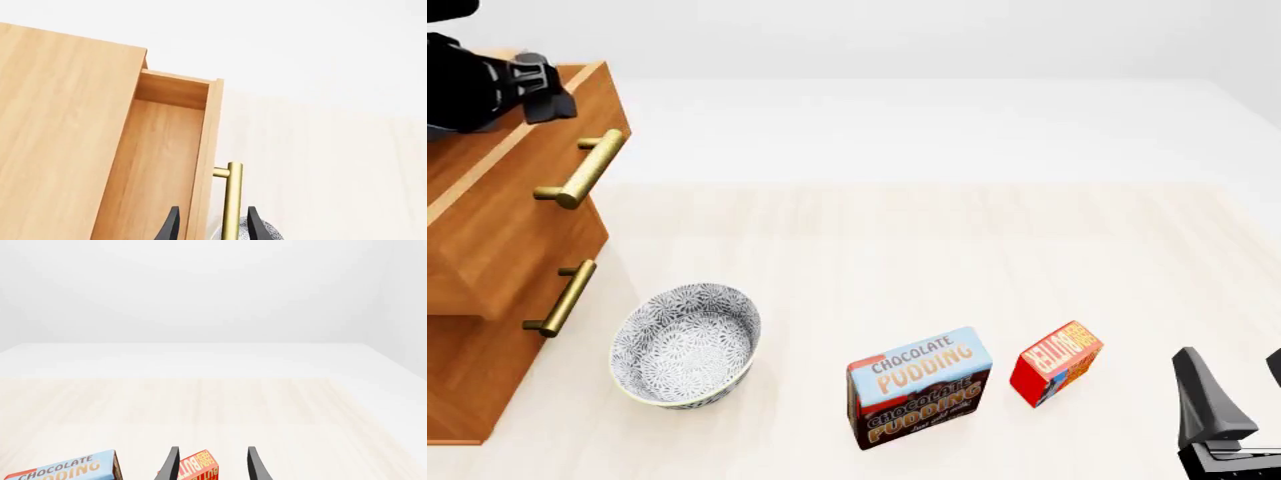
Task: Put the butter at the back in the top drawer of the cabinet and close it.
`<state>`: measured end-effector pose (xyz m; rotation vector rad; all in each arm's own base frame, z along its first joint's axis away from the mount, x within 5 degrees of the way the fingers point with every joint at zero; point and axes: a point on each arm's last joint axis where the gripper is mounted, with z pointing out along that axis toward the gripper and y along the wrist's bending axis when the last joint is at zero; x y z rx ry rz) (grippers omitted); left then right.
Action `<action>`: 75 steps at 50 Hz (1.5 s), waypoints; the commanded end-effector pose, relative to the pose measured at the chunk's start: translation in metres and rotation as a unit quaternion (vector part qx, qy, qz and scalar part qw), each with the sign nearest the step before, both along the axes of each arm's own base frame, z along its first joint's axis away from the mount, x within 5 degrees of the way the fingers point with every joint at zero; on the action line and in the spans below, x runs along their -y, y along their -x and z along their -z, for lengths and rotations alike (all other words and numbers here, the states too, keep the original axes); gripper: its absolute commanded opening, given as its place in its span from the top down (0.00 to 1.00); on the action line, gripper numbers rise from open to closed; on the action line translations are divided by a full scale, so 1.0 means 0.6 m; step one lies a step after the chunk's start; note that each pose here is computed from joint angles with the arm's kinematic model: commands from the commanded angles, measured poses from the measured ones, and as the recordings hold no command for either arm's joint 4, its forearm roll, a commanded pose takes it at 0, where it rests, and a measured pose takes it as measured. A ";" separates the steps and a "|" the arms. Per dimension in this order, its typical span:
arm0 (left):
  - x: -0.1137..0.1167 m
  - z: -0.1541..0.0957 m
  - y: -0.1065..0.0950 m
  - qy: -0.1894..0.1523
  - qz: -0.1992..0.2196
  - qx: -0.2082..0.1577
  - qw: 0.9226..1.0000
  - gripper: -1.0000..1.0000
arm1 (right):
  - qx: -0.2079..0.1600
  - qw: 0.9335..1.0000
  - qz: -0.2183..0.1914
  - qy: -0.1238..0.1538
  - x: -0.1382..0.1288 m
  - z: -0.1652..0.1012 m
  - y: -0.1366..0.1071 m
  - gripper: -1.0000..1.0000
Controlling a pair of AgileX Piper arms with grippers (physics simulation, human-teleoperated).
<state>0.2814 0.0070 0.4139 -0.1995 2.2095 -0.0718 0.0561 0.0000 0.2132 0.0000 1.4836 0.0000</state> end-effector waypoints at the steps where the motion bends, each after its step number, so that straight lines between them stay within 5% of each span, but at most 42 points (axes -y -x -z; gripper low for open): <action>1: -0.002 0.012 -0.004 0.002 -0.003 -0.005 1.000 0.00 | 0.000 1.000 0.000 0.000 0.000 0.000 0.000 0.00; 75: 0.027 0.064 -0.035 0.002 0.026 -0.037 0.999 0.00 | 0.000 1.000 0.000 0.000 0.000 0.000 0.000 0.00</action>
